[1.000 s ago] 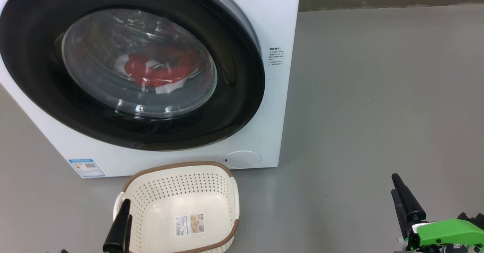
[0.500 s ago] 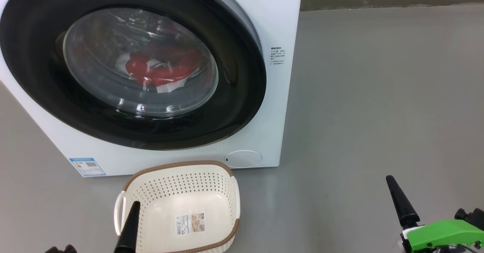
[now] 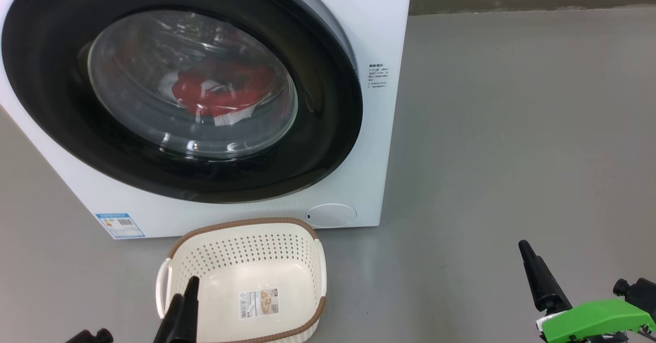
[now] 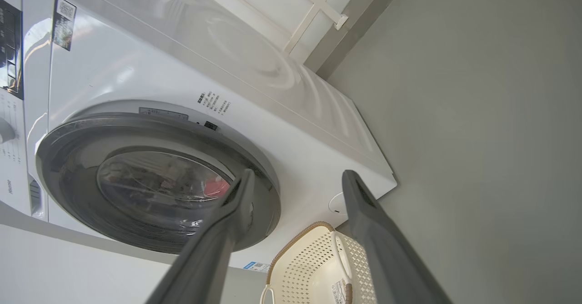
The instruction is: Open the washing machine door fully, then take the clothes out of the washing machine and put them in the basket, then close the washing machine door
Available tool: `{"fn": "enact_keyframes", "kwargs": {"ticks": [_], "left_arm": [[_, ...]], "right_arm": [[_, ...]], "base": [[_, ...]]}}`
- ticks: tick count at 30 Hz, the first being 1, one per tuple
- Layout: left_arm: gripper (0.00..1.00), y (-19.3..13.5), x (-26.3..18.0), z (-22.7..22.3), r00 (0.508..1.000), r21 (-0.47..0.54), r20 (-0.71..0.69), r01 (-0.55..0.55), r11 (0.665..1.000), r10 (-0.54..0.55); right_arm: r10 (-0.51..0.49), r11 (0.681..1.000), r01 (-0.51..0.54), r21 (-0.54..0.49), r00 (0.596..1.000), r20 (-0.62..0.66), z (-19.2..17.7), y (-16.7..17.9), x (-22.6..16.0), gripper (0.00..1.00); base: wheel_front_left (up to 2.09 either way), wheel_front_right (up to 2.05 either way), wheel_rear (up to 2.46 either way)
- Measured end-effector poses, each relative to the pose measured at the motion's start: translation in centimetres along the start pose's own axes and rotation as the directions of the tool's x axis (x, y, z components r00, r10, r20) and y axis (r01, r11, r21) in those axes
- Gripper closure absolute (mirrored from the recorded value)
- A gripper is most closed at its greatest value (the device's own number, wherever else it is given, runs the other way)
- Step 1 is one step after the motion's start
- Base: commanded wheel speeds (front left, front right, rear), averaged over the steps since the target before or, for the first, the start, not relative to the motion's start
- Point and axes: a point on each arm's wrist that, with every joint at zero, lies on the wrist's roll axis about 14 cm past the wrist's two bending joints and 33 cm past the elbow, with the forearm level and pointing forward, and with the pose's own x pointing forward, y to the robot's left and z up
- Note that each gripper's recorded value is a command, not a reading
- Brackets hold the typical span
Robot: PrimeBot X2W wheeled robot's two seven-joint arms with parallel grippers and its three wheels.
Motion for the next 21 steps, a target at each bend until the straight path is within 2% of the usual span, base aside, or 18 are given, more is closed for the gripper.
{"fn": "enact_keyframes", "kwargs": {"ticks": [10,21], "left_arm": [[0.0,-0.35,-0.13,0.19,1.0,0.126,0.017,0.006,0.992,-0.008],[0.0,-0.39,-0.51,0.26,0.999,0.26,0.033,0.001,0.966,-0.01]], "right_arm": [[0.009,0.995,-0.01,-0.103,1.0,-0.007,-0.29,0.07,-0.26,0.0],[0.031,0.976,-0.03,-0.216,1.0,0.0,-0.1,0.48,-0.26,0.0]], "base": [[0.0,0.0,0.0],[0.0,0.0,0.0]]}}
